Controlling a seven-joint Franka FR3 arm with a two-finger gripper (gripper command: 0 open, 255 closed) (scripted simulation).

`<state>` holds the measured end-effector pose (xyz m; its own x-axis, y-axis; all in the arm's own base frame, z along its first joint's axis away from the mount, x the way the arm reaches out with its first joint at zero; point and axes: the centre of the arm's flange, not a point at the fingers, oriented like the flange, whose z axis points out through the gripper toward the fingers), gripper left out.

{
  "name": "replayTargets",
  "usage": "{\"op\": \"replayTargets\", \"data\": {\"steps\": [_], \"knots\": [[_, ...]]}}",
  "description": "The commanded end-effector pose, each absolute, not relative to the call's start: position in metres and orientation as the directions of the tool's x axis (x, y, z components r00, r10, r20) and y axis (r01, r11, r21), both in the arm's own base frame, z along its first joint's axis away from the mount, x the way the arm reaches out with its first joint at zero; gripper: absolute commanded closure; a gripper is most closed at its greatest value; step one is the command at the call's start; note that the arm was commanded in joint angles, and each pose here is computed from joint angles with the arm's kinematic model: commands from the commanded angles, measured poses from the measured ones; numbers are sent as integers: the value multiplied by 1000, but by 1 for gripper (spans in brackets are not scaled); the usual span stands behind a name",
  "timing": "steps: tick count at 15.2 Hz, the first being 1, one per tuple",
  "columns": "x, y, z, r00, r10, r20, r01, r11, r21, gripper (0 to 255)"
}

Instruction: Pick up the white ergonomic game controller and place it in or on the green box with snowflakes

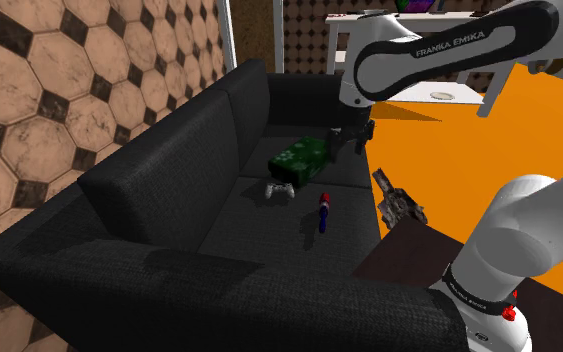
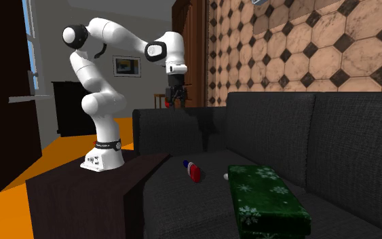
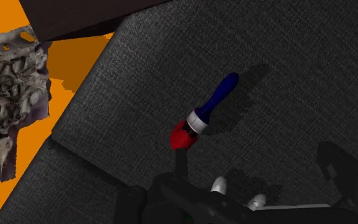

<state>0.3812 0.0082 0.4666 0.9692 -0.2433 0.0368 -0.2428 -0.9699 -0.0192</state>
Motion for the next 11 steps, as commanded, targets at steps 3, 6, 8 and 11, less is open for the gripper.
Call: {"op": "replayTargets", "data": {"steps": [3, 6, 8, 11], "knots": [[413, 12, 426, 963, -260, 68, -260, -966, -7, 0], [438, 14, 396, 958, -272, 89, -274, -962, 2, 0], [454, 14, 377, 954, -280, 103, -283, -959, 8, 0], [479, 15, 348, 948, -292, 125, -296, -955, 17, 0]]}}
